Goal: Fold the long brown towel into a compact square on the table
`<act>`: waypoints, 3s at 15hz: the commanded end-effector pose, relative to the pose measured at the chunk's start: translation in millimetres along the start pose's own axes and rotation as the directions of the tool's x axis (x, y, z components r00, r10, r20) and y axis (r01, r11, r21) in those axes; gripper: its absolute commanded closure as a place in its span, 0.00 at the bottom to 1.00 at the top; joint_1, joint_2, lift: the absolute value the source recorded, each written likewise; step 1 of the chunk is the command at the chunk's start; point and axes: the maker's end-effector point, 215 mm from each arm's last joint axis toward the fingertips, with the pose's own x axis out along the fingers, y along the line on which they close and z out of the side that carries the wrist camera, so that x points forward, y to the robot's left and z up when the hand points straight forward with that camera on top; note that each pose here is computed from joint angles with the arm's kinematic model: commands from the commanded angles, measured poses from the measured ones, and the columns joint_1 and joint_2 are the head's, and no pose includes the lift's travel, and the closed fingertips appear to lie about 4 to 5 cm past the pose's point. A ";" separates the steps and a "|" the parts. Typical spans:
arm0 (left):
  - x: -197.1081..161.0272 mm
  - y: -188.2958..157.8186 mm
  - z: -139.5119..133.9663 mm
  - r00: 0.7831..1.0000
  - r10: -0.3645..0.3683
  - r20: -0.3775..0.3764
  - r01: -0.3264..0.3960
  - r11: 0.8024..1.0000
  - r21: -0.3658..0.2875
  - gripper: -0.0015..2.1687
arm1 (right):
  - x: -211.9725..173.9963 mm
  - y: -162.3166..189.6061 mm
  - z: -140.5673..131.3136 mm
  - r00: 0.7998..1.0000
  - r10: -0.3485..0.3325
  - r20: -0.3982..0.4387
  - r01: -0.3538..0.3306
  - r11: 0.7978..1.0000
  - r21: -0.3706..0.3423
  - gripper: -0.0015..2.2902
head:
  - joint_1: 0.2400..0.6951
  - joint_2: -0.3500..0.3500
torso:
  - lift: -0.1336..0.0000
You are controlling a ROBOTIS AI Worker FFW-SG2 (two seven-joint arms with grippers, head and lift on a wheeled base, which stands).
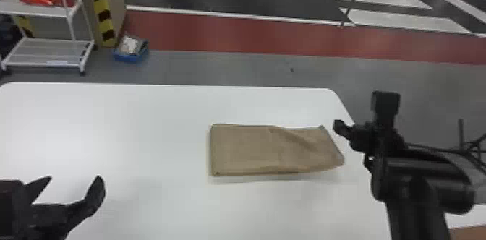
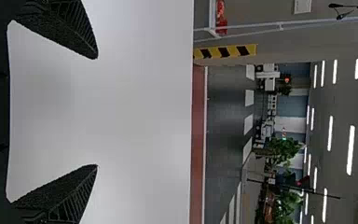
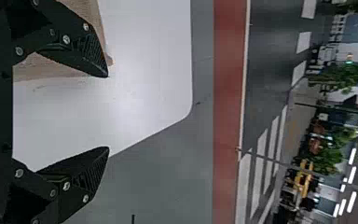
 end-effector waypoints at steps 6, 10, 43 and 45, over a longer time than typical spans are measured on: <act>18.8 -47.7 11.8 0.996 -0.075 0.056 0.076 0.997 -0.002 0.02 | -19.2 19.6 -27.2 0.988 0.133 0.080 -0.140 0.986 0.090 0.04 | 1.00 0.20 | 0.58; 21.7 -63.8 30.2 0.986 -0.074 0.151 0.074 0.997 0.002 0.02 | -43.1 56.2 -30.0 0.919 0.331 0.217 -0.358 0.928 0.100 0.30 | 1.00 0.16 | 0.58; -11.8 -7.9 66.1 0.964 0.020 0.264 -0.022 1.000 0.006 0.02 | -160.4 446.2 -137.1 0.669 0.737 -0.099 -0.743 0.658 -0.121 0.92 | 1.00 0.90 | 0.58; -11.9 -5.2 65.5 0.964 0.023 0.263 -0.025 1.000 0.006 0.02 | -164.7 443.3 -117.2 0.670 0.740 -0.056 -0.741 0.662 -0.117 0.89 | 1.00 0.92 | 0.58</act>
